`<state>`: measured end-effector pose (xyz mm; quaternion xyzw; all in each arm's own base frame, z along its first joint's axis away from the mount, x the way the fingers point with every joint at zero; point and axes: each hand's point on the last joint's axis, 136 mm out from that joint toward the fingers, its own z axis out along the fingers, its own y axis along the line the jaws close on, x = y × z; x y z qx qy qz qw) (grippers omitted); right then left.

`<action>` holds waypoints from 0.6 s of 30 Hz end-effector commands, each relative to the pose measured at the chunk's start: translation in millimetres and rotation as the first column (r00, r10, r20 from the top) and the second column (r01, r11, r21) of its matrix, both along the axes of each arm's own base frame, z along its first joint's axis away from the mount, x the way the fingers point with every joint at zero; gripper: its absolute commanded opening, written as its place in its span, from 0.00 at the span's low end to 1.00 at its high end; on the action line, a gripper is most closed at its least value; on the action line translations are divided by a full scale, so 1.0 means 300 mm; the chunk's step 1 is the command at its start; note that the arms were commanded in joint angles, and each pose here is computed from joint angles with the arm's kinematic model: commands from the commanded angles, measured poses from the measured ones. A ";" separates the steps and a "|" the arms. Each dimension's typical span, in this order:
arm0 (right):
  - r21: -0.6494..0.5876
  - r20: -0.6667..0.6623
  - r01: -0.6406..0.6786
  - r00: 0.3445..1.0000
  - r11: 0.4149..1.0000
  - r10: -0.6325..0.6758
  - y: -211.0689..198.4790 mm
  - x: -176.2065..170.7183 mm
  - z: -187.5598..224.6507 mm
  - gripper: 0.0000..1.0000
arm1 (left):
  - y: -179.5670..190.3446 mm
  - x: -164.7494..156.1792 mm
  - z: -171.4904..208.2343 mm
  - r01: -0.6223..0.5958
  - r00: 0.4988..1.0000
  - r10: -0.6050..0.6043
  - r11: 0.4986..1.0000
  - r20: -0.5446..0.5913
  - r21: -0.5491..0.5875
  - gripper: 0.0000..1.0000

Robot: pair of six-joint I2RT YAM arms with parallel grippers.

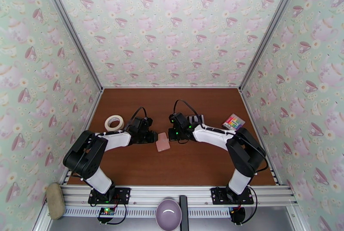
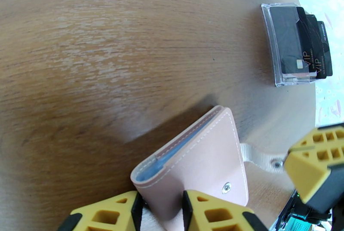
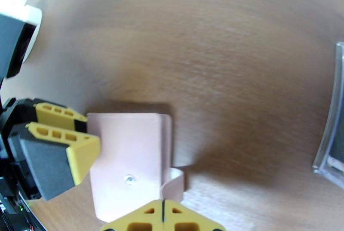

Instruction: Put the credit cards into the card holder

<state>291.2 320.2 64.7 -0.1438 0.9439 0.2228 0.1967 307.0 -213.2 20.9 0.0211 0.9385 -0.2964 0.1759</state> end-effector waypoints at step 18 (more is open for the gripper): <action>-0.132 0.036 -0.022 0.999 0.991 0.027 0.104 -0.030 -0.038 0.00 | 0.000 -0.022 -0.059 0.015 0.999 -0.014 1.000 -0.049 0.022 0.24</action>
